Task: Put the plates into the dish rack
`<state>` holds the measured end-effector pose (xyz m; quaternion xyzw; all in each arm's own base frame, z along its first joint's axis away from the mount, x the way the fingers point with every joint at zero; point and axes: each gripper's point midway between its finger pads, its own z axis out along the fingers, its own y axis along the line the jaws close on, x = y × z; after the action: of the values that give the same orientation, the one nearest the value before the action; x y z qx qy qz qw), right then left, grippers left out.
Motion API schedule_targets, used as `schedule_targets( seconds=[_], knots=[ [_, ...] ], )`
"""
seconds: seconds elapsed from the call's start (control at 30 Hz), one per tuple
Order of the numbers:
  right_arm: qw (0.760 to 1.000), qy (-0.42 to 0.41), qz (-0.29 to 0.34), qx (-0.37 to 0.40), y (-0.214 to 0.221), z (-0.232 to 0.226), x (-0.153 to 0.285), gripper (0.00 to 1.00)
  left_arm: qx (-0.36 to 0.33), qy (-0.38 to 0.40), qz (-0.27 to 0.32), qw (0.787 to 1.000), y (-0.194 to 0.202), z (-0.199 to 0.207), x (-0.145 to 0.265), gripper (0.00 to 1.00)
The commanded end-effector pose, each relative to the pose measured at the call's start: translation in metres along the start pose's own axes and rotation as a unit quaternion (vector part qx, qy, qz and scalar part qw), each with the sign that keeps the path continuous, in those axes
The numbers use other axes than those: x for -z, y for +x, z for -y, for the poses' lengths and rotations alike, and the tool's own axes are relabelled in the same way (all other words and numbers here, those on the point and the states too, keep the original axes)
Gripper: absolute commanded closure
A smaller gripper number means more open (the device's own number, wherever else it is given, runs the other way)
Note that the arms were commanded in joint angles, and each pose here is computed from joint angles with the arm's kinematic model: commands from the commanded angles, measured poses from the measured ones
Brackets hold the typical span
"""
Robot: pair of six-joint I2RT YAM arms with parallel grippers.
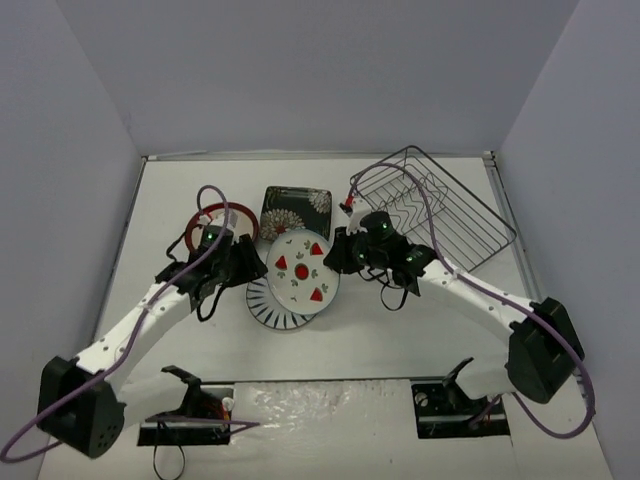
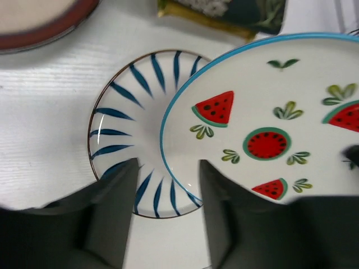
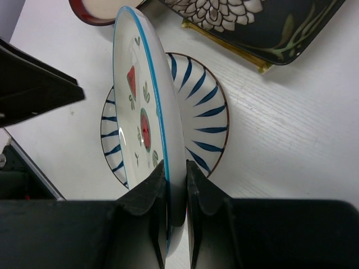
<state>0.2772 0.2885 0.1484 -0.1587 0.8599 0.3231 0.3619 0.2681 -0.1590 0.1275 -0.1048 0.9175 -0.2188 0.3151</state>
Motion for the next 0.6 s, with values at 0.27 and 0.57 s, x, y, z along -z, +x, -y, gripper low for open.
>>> schedule_targets(
  seconds=[0.27,0.57],
  knots=[
    [0.968,0.046,0.204,0.141,-0.165,-0.036,0.120,1.00,-0.113,-0.071,0.162,0.978,-0.090,0.003,0.132,0.09],
    [0.899,0.249,0.307,0.188,-0.238,0.038,0.215,1.00,-0.162,-0.132,0.200,0.957,-0.082,-0.037,0.164,0.03]
  ],
)
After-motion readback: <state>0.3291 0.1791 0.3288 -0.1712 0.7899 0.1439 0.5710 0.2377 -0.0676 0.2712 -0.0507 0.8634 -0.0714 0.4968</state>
